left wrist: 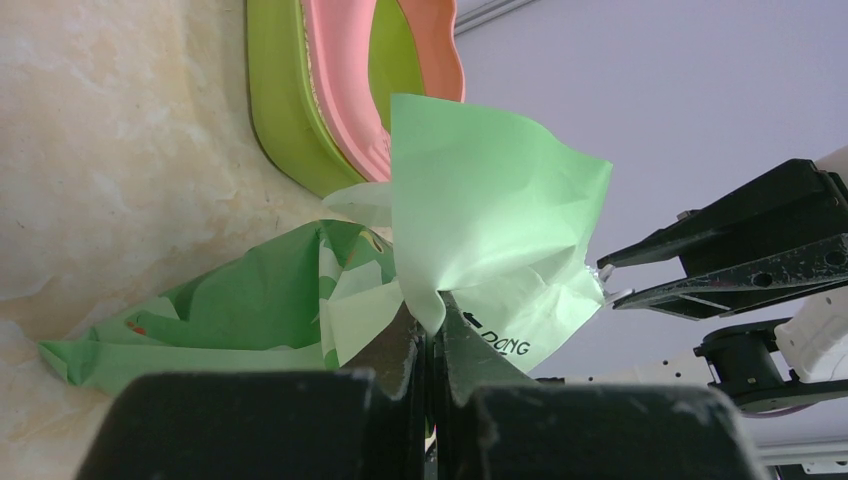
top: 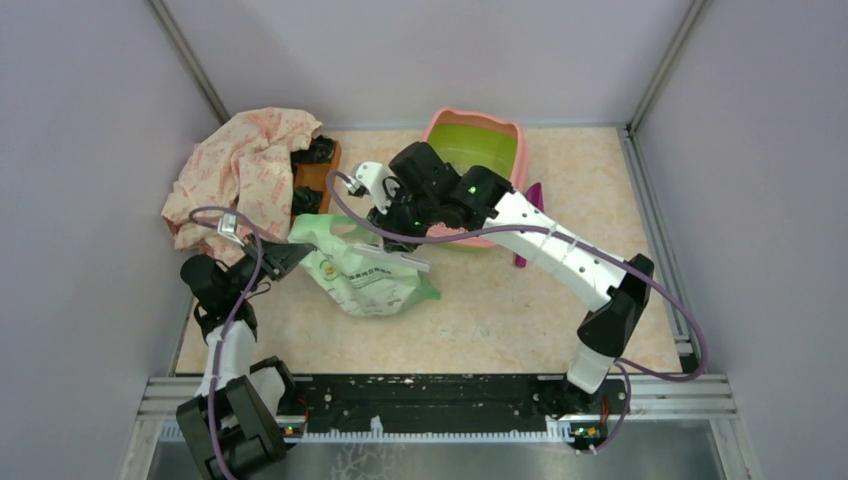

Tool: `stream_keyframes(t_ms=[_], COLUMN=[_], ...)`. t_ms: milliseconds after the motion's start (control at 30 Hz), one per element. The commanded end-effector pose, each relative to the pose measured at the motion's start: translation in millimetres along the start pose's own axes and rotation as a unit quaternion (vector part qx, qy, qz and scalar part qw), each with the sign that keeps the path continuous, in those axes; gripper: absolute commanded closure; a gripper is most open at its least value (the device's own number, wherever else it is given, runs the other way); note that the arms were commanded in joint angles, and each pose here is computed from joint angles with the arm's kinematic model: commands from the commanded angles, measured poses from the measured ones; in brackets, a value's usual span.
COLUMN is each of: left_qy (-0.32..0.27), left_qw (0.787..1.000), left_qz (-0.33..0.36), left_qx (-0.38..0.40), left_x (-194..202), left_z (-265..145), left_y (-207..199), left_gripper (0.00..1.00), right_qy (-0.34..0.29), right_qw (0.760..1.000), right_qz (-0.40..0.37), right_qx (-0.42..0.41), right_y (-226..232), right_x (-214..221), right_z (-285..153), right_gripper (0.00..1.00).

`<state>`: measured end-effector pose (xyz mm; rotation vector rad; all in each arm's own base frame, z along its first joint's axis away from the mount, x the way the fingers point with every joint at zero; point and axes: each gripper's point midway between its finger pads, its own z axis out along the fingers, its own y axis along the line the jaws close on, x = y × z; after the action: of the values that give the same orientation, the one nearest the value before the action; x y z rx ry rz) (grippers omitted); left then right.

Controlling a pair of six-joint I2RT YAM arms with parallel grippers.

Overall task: Fill the litter box with clean litter
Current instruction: Clamp the cat litter bag at the center of the board.

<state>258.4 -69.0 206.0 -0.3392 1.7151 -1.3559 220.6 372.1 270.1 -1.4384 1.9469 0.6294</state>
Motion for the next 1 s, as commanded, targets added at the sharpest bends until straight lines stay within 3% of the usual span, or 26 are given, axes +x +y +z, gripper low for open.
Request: stream_keyframes(t_ms=[0,633,967], left_qy=[-0.008,-0.011,-0.015], left_qw=[1.000,1.000,1.000], left_qz=[0.024,0.023,0.020], left_qx=[0.008,0.008,0.001], left_x=[-4.0,-3.9,-4.5], left_z=[-1.5,-2.6,-4.0], left_y=[-3.5,-4.3,1.3], left_gripper=[1.00,1.00,1.00], right_qy=[-0.052,-0.068,-0.124], right_qw=[0.999,0.996,0.991], right_qz=[0.004,0.047,0.044], right_qx=[-0.001,0.018,0.031], right_y=[5.1,3.7,7.7], right_x=[-28.8,-34.2,-30.5], right_z=[0.9,7.6,1.5], right_gripper=[1.00,1.00,1.00])
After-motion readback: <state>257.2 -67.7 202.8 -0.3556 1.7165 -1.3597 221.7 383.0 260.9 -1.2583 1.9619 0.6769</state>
